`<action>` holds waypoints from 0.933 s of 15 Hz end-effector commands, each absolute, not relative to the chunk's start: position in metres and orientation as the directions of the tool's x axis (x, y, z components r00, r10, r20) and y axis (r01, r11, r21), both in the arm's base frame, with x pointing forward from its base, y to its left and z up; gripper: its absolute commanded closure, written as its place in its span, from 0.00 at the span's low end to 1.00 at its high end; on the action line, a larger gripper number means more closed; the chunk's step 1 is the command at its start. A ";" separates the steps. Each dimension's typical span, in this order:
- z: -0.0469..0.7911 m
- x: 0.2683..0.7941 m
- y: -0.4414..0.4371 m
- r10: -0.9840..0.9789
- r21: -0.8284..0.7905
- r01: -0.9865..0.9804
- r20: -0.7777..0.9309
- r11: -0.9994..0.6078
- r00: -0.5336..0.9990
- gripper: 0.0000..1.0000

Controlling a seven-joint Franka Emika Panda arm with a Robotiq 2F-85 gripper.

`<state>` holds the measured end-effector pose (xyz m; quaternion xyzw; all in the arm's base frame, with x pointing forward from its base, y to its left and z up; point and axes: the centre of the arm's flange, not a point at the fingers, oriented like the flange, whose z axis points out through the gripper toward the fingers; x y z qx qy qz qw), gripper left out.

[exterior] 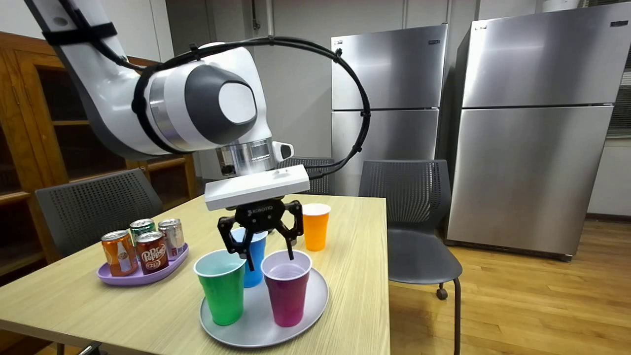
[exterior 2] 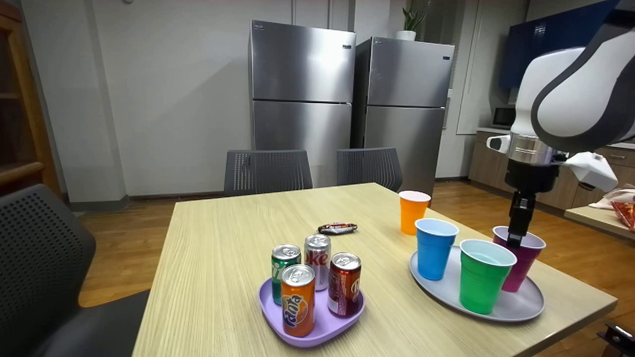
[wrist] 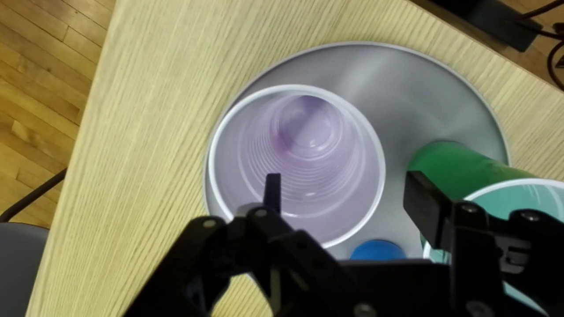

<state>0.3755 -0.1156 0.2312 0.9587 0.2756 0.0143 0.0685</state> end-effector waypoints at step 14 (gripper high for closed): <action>0.256 0.396 -0.121 0.464 0.143 0.451 0.077 -0.881 0.882 0.00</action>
